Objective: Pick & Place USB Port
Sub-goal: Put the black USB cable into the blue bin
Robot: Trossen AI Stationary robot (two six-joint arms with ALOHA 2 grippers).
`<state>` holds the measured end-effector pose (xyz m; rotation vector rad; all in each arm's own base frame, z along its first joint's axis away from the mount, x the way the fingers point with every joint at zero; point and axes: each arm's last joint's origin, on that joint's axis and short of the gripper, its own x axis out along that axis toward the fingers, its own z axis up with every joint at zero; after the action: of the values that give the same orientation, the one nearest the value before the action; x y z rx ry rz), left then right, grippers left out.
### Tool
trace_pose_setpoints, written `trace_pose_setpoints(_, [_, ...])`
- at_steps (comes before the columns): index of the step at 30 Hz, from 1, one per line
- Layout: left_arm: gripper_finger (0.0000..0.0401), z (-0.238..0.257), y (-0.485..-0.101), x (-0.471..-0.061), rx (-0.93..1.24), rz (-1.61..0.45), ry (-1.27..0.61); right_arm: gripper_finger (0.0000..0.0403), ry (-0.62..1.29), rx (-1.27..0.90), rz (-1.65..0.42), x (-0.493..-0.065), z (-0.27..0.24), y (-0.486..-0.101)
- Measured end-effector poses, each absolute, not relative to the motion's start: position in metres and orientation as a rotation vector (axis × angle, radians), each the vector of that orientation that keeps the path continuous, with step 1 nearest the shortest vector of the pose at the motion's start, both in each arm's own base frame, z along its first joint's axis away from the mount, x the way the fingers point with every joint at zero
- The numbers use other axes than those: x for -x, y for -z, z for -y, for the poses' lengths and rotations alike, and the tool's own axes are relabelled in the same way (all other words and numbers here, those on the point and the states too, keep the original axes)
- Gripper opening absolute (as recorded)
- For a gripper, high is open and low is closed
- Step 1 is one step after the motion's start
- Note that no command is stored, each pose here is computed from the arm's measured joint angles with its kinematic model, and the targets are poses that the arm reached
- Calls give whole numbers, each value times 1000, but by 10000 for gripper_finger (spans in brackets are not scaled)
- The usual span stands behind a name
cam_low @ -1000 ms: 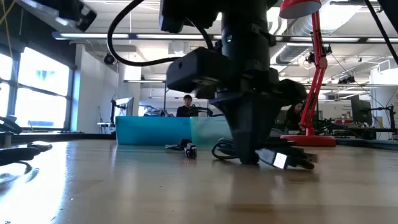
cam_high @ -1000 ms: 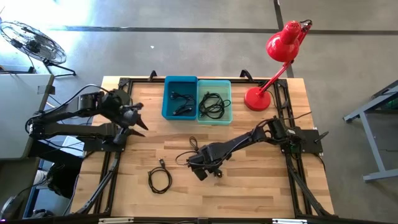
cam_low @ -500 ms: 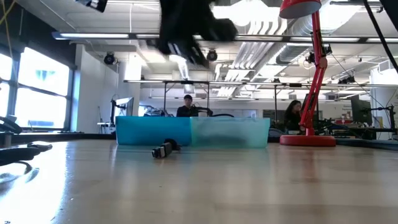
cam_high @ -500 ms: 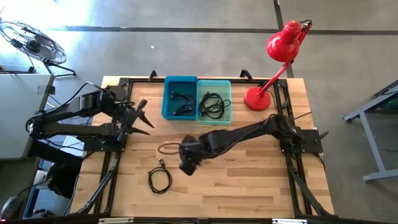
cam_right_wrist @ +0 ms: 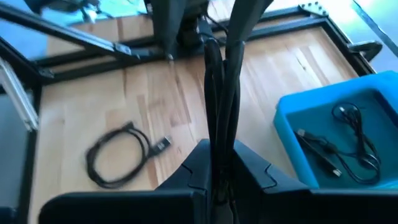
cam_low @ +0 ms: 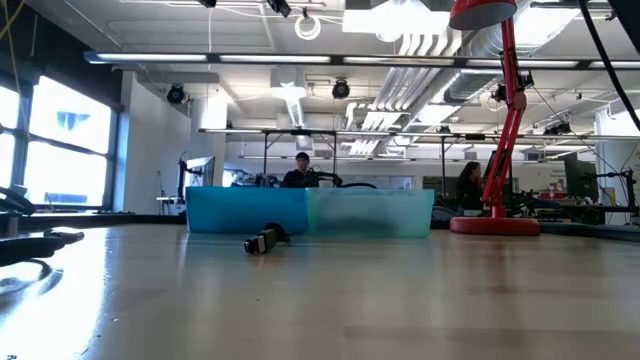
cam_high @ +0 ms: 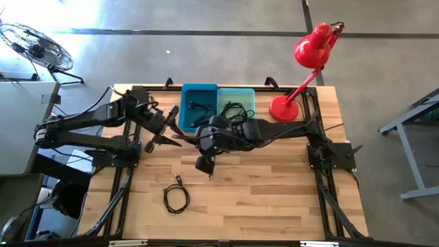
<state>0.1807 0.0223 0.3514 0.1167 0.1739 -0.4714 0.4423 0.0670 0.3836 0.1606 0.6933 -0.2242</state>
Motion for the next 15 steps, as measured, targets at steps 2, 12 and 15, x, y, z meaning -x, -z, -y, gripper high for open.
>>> trace_pose_setpoints(2, [140, -24, -349, -186, -113, -183, 471, 28, 220, -153, -717, -442, -63, -381])
trace_pose_setpoints(12, [140, -28, -344, -206, -117, -169, 468, 27, 182, -105, -769, -440, -50, -380])
trace_pose_setpoints(15, [140, -29, -344, -209, -123, -159, 465, 27, 164, -101, -779, -440, -45, -380])
